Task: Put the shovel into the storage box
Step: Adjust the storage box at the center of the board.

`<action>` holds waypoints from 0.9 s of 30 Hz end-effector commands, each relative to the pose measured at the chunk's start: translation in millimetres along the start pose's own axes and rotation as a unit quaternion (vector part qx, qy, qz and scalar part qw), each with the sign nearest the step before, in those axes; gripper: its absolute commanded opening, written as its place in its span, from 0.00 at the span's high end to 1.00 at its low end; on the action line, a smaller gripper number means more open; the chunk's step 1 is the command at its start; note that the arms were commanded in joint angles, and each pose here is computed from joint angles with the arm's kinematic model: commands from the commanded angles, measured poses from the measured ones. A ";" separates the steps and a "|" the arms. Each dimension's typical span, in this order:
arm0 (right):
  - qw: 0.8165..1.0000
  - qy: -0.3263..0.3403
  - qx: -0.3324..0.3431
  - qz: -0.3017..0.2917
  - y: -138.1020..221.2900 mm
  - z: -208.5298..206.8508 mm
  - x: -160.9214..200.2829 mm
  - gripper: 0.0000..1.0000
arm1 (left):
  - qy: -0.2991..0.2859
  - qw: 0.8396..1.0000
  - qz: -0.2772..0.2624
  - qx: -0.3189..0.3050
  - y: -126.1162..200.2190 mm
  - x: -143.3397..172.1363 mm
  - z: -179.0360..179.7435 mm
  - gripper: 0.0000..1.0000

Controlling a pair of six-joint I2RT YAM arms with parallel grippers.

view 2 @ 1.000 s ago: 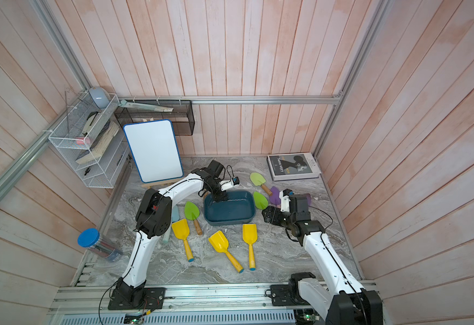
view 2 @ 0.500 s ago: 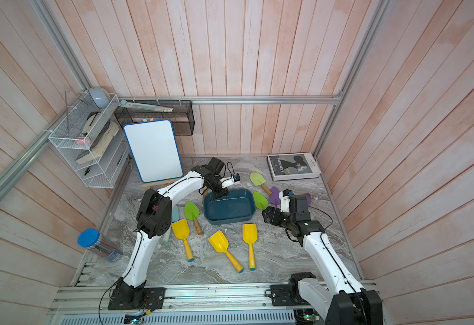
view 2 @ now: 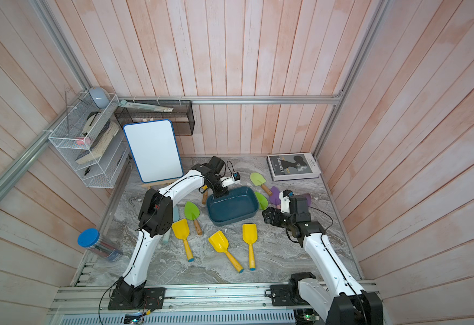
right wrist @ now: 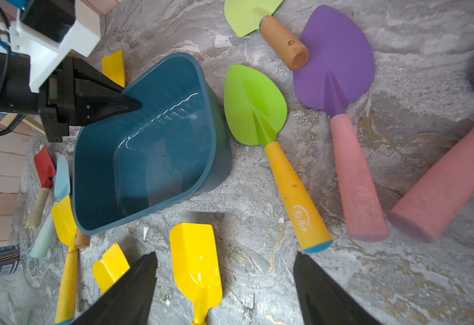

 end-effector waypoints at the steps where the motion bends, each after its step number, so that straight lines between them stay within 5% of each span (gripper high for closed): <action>1: 1.000 0.008 0.005 -0.003 4.0 1.1 0.2 0.17 | 0.041 0.998 0.014 -0.039 0.0 0.3 8.0 1.00; 11: 1.000 0.010 -0.004 -0.009 9.2 3.3 1.0 0.18 | 0.188 0.971 -0.048 -0.141 63.6 -8.0 20.0 1.00; 18: 1.000 0.011 -0.009 -0.006 10.1 2.1 2.3 0.17 | 0.312 0.941 -0.086 -0.103 87.2 0.8 -0.8 1.00; 27: 1.000 0.008 -0.025 0.001 9.0 2.8 1.6 0.18 | 0.491 0.858 -0.143 -0.051 89.9 28.3 -24.7 1.00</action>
Point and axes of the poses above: each gripper's point midway between its finger pads, its own y axis back along the fingers, its own z axis along the line the jaws close on, x = y × z, the point moved 10 cm from there along y, back along the fingers, and after that the axes turned 8 degrees about y, right-handed, at the moved point
